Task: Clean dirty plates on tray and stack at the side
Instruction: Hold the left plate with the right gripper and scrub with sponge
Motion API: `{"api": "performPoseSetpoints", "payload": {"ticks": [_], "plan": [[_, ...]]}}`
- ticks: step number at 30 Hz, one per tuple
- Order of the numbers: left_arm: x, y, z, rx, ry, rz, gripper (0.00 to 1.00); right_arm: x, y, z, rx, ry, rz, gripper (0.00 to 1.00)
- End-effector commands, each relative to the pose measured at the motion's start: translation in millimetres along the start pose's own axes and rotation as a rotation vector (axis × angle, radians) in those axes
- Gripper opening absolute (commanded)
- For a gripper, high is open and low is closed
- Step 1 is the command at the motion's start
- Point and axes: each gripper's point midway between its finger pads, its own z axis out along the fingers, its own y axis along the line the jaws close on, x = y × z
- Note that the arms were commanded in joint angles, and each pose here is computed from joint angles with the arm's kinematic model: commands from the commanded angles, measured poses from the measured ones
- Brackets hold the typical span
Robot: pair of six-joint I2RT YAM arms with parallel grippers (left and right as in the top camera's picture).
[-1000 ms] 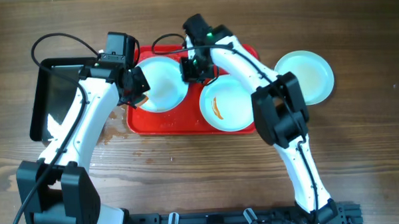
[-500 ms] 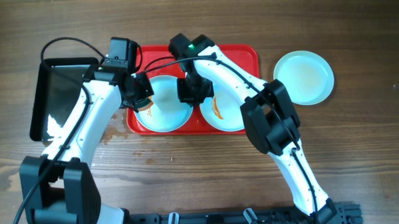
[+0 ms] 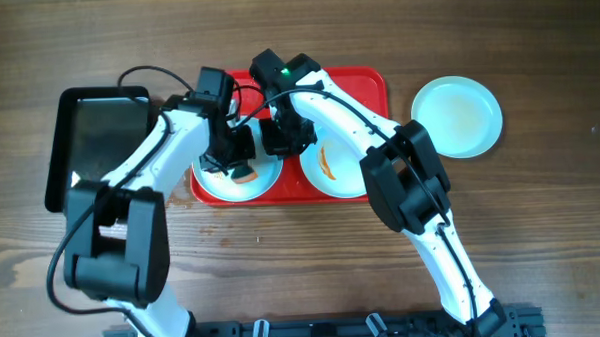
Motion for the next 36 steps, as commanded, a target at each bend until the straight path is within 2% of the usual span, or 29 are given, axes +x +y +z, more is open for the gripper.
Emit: {"api": "performPoseSetpoints", "payload": {"ticks": [1, 4, 8, 11, 14, 18, 22, 25, 26, 27, 31, 36], "plan": [[3.2, -3.2, 22.7, 0.016, 0.036, 0.016, 0.04, 7.9, 1.3, 8.8, -0.009, 0.039, -0.046, 0.04], [-2.0, 0.5, 33.0, -0.002, 0.026, 0.016, 0.04, 6.9, 0.1, 8.4, -0.01, 0.037, -0.041, 0.04], [-3.0, 35.4, 41.4, -0.191, 0.015, 0.009, 0.04, 6.2, -1.0, 8.4, -0.004, 0.034, -0.04, 0.04], [-8.3, 75.3, 32.6, -0.423, -0.047, -0.072, 0.04, 6.3, -1.0, 8.4, -0.004, 0.034, -0.041, 0.04], [-11.6, 88.5, 27.5, -0.503, -0.077, -0.071, 0.04, 5.9, -0.9, 8.4, -0.004, 0.032, -0.041, 0.04], [-29.4, 108.7, 13.9, -0.639, -0.206, -0.121, 0.04, 5.8, -0.8, 8.4, -0.005, 0.032, -0.041, 0.04], [-28.9, 70.7, 6.8, -0.474, -0.167, -0.112, 0.04, 1.1, 1.3, 8.5, -0.013, 0.013, -0.021, 0.04], [-32.4, 10.3, -18.7, -0.21, -0.186, -0.085, 0.04, 0.9, 1.4, 8.5, -0.013, 0.012, -0.021, 0.04], [-27.3, -11.3, -24.6, -0.098, -0.166, -0.074, 0.04, 0.8, 1.4, 8.5, -0.013, 0.012, -0.021, 0.04], [-23.3, -20.8, -25.2, -0.047, -0.143, -0.069, 0.04, 0.7, 1.5, 8.5, -0.013, 0.012, -0.021, 0.04], [-18.4, -19.1, -7.3, -0.044, -0.103, -0.073, 0.04, 1.0, 1.4, 8.5, -0.013, 0.013, -0.013, 0.04], [-11.6, -4.6, 41.6, -0.104, -0.014, -0.081, 0.04, 0.9, 1.3, 8.5, -0.012, 0.012, -0.015, 0.04]]}}
